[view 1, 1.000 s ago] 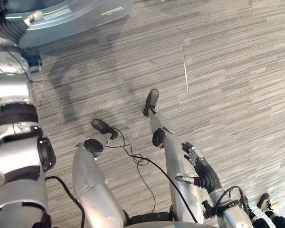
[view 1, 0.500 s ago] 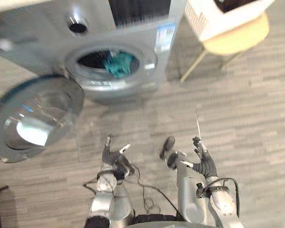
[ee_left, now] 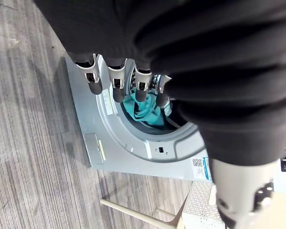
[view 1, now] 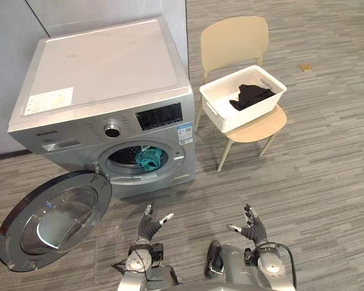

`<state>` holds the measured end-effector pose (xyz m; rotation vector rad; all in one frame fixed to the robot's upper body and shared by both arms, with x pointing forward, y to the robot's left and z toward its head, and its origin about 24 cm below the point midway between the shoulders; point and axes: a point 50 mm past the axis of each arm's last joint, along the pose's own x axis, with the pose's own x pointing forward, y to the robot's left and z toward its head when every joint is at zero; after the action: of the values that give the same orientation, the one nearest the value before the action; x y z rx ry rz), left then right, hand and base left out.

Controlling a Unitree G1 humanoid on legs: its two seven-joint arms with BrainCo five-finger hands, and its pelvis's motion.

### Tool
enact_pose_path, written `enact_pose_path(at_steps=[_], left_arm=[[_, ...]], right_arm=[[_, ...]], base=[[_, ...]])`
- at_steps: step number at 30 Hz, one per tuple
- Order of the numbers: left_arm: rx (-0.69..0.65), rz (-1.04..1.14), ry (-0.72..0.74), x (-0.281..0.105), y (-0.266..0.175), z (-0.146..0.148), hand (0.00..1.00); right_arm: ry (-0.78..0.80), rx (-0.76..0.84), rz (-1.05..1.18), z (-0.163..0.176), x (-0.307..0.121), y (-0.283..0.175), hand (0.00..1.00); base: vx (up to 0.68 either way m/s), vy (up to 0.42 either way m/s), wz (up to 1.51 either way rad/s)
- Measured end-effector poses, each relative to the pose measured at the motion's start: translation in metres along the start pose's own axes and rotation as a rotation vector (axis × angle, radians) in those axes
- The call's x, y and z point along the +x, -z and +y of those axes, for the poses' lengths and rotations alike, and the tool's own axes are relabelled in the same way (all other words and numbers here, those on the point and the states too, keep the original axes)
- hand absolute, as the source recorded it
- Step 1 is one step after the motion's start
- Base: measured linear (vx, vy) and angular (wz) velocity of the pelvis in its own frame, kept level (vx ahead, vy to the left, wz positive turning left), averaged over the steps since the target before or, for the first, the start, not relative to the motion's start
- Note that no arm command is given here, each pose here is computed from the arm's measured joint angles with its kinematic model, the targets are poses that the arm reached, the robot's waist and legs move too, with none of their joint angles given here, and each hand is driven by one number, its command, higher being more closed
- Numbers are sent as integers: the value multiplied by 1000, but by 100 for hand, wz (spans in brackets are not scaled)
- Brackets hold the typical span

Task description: Pick up the laundry basket with both hands and put the clothes into the washing machine.

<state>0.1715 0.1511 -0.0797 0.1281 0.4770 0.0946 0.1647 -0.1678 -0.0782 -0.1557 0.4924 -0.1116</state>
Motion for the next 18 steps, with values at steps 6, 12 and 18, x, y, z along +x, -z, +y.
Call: enact_pose_path(at_steps=[6, 12, 18], left_arm=[[76, 91, -83, -10, 25, 24, 0], [-28, 189, -205, -19, 44, 32, 0], [-56, 168, -213, -20, 40, 32, 0]], right_arm=[[-24, -22, 31, -3, -7, 10, 0], [-1, -65, 8, -17, -7, 6, 0], [68, -90, -79, -36, -5, -14, 0]], base=[[156, -309, 19], [150, -436, -52], [100, -146, -35]])
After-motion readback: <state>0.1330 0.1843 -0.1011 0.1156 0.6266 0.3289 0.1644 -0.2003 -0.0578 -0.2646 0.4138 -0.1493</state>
